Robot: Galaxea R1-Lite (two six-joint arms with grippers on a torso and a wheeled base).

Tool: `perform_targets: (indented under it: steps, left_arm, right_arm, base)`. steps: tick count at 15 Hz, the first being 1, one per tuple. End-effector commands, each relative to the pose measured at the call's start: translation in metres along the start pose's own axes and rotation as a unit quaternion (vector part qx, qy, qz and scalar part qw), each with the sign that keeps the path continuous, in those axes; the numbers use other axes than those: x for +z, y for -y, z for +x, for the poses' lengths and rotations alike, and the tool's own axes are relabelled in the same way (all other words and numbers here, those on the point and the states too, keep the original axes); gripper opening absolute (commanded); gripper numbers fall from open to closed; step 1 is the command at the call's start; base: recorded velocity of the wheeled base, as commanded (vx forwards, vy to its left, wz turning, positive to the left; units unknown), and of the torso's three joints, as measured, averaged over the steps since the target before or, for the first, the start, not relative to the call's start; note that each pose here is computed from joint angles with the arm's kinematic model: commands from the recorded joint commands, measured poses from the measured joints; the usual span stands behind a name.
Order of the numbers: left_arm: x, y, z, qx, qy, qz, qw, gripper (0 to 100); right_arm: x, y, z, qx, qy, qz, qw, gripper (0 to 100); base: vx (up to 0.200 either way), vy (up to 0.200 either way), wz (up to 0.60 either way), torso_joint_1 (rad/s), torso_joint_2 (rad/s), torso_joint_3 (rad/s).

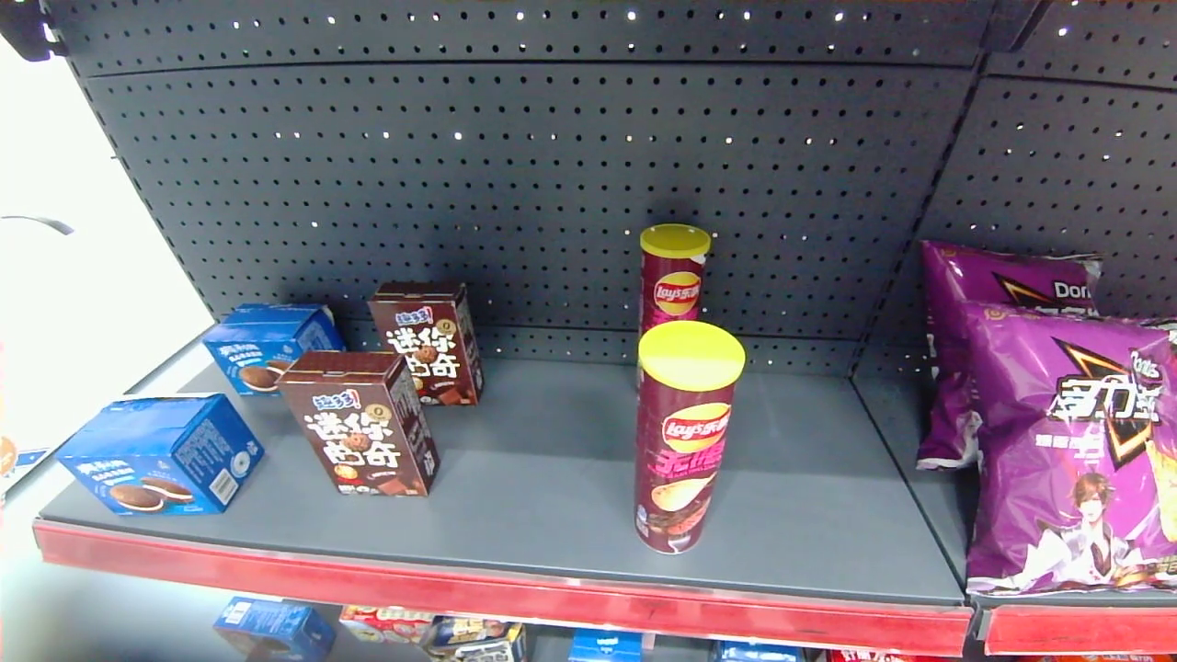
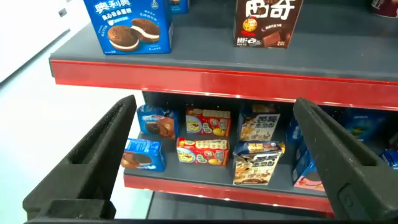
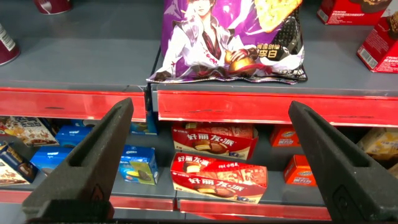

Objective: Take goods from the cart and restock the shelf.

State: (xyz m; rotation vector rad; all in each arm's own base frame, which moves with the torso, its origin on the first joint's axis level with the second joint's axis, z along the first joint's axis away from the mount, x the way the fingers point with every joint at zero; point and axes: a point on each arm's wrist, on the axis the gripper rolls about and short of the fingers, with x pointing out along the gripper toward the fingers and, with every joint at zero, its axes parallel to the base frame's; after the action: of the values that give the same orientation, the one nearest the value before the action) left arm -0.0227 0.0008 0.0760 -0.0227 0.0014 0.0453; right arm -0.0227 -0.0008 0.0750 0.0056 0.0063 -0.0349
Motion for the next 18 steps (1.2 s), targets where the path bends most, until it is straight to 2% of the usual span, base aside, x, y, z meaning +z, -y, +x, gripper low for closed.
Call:
perform_targets:
  steps: [1,13,14,15,16,17,18]
  left_arm:
    - [0.000,0.000,0.000,0.000,0.001,0.000,1.0000,100]
    - [0.000,0.000,0.000,0.000,0.001,0.000,1.0000,100]
    - [0.000,0.000,0.000,0.001,0.001,-0.001,1.0000,100]
    - [0.000,0.000,0.000,0.000,0.001,0.000,1.0000,100]
    - [0.000,0.000,0.000,0.000,0.001,0.000,1.0000,100]
    - [0.000,0.000,0.000,0.000,0.001,0.000,1.0000,100]
    - [0.000,0.000,0.000,0.000,0.001,0.000,1.0000,100]
  right_arm:
    - [0.000,0.000,0.000,0.000,-0.001,0.000,1.000,100]
    - [0.000,0.000,0.000,0.002,-0.001,-0.001,1.000,100]
    - [0.004,-0.002,-0.001,0.038,0.010,-0.002,0.999,100]
    - [0.041,-0.004,-0.005,0.101,0.039,-0.004,0.994,100]
    - [0.041,-0.004,-0.005,0.101,0.039,-0.004,0.994,100]
    - [0.091,-0.006,0.024,0.128,-0.007,-0.011,0.992,100]
    - [0.100,-0.007,0.026,0.134,-0.002,-0.011,0.991,100]
  base:
    - [0.000,0.000,0.00,0.000,0.00,0.000]
    - [0.000,0.000,0.00,0.000,0.00,0.000]
    - [0.000,0.000,0.00,0.000,0.00,0.000]
    - [0.000,0.000,0.00,0.000,0.00,0.000]
    - [0.000,0.000,0.00,0.000,0.00,0.000]
    - [0.000,0.000,0.00,0.000,0.00,0.000]
    - [0.000,0.000,0.00,0.000,0.00,0.000]
